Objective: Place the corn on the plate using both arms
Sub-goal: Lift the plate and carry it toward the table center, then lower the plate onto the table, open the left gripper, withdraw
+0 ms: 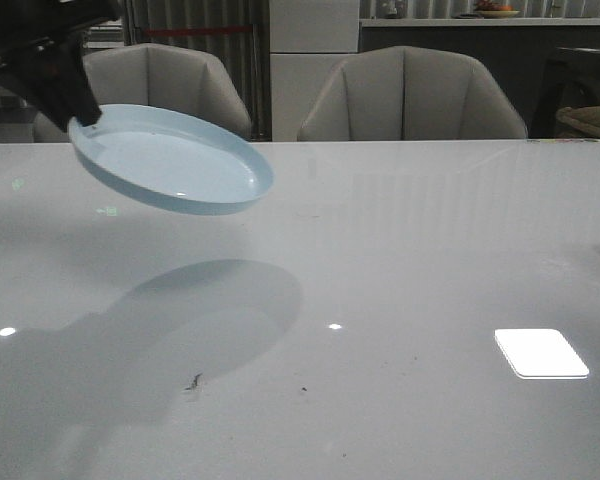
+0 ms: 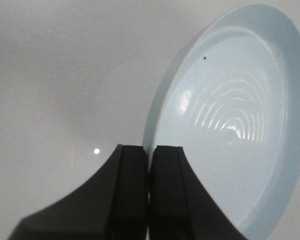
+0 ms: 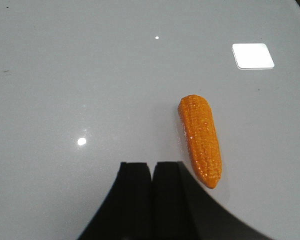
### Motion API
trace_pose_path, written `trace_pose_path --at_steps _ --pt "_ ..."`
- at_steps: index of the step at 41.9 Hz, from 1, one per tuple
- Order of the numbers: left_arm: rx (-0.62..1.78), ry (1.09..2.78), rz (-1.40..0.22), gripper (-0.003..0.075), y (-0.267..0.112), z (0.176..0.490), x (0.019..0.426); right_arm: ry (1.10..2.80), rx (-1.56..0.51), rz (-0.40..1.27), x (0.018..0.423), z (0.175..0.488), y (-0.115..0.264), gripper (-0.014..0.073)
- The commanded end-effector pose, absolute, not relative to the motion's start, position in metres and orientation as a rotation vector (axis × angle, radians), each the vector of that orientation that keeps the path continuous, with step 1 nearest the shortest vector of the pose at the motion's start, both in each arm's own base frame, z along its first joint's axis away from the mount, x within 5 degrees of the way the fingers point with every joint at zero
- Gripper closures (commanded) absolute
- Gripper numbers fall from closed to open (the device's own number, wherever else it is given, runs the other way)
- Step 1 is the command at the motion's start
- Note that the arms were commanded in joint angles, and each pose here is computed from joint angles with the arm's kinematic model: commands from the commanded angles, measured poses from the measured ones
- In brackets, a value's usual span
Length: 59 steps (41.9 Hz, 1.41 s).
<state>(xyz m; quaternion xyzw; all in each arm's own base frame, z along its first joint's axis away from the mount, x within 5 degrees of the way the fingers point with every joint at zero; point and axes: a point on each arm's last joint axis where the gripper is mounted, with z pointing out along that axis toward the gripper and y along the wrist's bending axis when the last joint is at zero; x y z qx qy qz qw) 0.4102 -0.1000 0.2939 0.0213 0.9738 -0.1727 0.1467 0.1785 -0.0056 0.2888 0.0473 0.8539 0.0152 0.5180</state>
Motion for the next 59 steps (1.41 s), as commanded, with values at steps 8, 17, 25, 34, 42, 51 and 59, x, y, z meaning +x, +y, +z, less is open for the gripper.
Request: trace_pose_path --at_steps 8,17,25,34,42,51,59 --pt "0.260 2.676 -0.602 0.0629 -0.172 0.319 0.390 1.939 0.109 0.035 0.183 0.306 -0.006 0.0526" --pt "0.322 2.822 -0.550 0.0629 -0.200 0.280 0.388 1.939 0.109 0.035 0.183 0.306 -0.006 0.0526" --pt "0.346 2.920 -0.503 0.0629 -0.211 0.245 0.393 1.939 0.109 0.035 0.183 0.306 -0.006 0.0526" --pt "0.351 2.957 -0.495 0.0629 -0.216 0.228 0.396 1.939 0.109 0.035 0.183 0.306 -0.006 0.0526" --pt "0.379 2.966 -0.465 0.0588 -0.215 0.220 0.398 1.939 0.109 0.035 0.183 0.306 -0.006 0.0526" --pt "0.401 2.942 -0.426 0.0472 -0.213 0.220 0.400 1.939 0.112 0.037 0.183 0.306 -0.006 0.0526" --pt "0.449 2.889 -0.417 0.0440 -0.214 0.228 0.405 1.940 0.111 0.037 0.183 0.306 -0.006 0.0526"
